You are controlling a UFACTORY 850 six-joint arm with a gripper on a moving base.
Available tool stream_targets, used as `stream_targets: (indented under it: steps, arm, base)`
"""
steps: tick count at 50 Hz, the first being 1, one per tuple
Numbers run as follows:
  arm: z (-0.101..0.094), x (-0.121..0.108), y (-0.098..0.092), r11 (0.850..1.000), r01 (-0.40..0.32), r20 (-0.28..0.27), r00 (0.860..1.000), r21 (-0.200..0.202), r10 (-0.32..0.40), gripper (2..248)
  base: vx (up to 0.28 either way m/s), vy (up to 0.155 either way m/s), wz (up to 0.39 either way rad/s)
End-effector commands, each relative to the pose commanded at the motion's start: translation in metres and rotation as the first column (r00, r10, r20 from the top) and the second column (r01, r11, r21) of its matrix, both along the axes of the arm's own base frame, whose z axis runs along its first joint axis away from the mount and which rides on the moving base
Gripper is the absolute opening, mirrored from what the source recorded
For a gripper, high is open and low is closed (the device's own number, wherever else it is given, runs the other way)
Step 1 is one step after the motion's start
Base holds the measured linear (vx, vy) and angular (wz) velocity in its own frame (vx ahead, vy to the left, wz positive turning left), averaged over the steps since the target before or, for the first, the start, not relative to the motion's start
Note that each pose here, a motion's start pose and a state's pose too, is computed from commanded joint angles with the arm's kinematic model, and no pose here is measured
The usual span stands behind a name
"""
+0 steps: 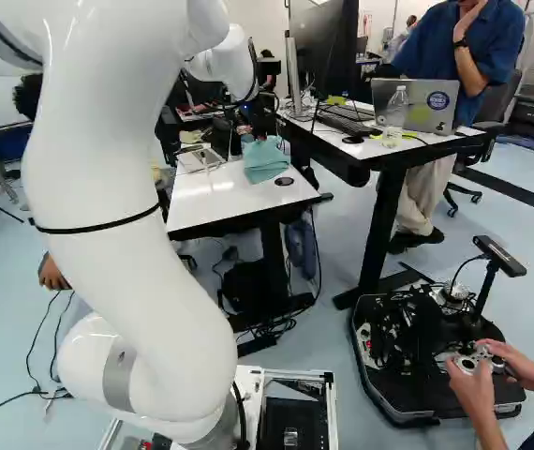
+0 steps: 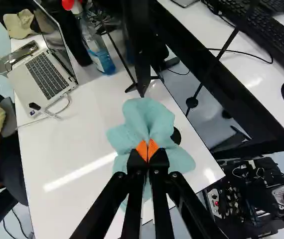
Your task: Clean the table with the green towel
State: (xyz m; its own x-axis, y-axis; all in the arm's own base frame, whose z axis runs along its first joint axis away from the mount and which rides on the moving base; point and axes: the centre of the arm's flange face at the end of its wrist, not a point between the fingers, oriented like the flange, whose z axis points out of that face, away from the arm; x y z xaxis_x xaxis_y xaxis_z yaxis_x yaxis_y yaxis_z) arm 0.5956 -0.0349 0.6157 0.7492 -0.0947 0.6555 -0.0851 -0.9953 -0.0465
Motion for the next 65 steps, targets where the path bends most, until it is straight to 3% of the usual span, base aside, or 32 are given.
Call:
stream_targets:
  steps: [12, 31, 65]
  arm:
    - [0.015, -0.005, 0.000, 1.000, 0.000, 0.020, 1.000, -0.001, 0.000, 25]
    - [0.034, -0.011, 0.008, 1.000, -0.016, 0.003, 1.000, 0.001, 0.016, 25]
    - [0.030, -0.008, 0.049, 0.996, -0.090, -0.105, 0.990, 0.011, 0.091, 25]
  base:
    - [0.000, 0.000, 0.000]
    - [0.000, 0.000, 0.000]
    - [0.000, 0.000, 0.000]
